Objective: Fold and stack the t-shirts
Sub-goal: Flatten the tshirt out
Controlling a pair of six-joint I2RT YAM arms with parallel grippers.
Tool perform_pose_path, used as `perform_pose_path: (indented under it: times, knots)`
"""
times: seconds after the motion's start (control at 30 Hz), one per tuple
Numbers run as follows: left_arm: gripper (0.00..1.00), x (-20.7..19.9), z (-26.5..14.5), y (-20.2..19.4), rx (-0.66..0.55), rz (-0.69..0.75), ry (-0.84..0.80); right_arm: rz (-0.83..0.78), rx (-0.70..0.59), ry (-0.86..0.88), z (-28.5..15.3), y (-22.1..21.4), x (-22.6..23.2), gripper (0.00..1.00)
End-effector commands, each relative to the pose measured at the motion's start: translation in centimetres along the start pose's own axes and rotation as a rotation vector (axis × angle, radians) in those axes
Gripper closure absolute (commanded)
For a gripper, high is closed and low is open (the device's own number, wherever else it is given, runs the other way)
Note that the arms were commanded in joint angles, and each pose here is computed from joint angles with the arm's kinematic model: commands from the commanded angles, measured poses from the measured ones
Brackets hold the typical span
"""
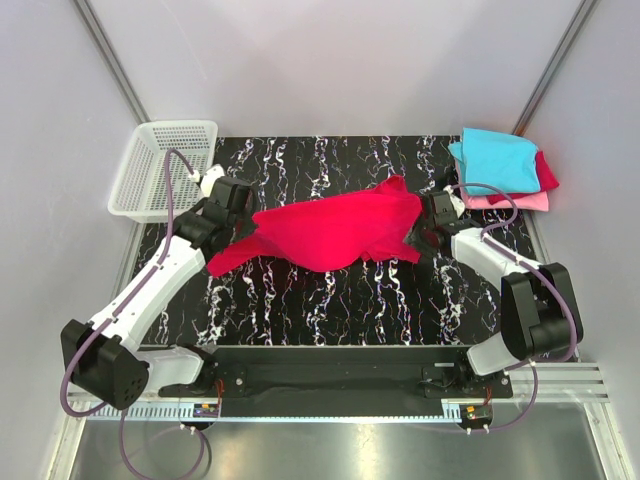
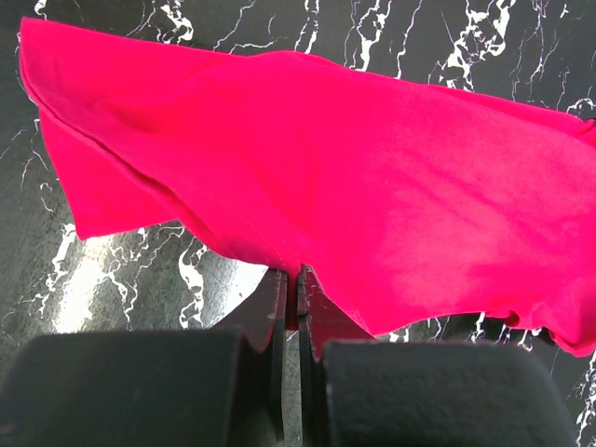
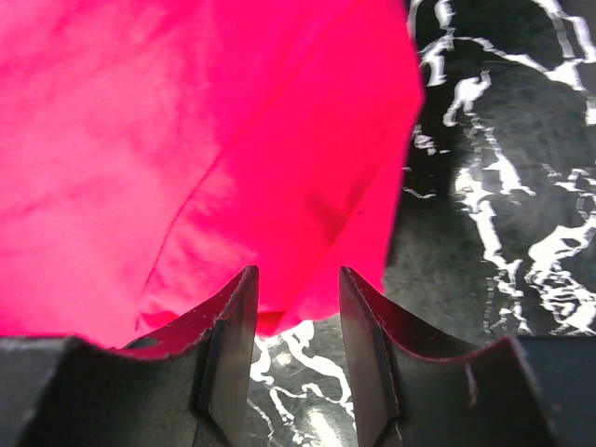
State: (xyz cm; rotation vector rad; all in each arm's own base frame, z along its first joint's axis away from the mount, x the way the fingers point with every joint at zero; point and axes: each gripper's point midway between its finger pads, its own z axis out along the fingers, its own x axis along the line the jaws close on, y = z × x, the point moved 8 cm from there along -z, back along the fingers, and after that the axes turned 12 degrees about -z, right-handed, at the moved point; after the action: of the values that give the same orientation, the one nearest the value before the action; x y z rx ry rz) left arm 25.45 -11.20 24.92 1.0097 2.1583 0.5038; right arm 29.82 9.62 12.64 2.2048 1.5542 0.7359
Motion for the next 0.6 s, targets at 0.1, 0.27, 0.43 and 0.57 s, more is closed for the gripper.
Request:
perform_pose_path:
  times: [0.1, 0.27, 0.43, 0.57]
  knots:
    - [1.0, -0.2, 0.0, 0.7, -0.03, 0.0, -0.009, -0.007, 0.034, 0.168, 0.0, 0.4, 2.2, 0.56]
    - [1.0, 0.2, 0.2, 0.5, -0.029, -0.002, 0.002, 0.002, 0.108, 0.22, 0.6, -1.2, 2.2, 0.62]
    - [1.0, 0.4, 0.4, 0.4, -0.027, -0.006, 0.011, 0.004, 0.113, 0.228, 0.3, -1.7, 2.0, 0.63]
    - [1.0, 0.4, 0.5, 0.4, -0.028, -0.007, 0.012, 0.008, 0.101, 0.21, -0.4, -1.8, 1.7, 0.66]
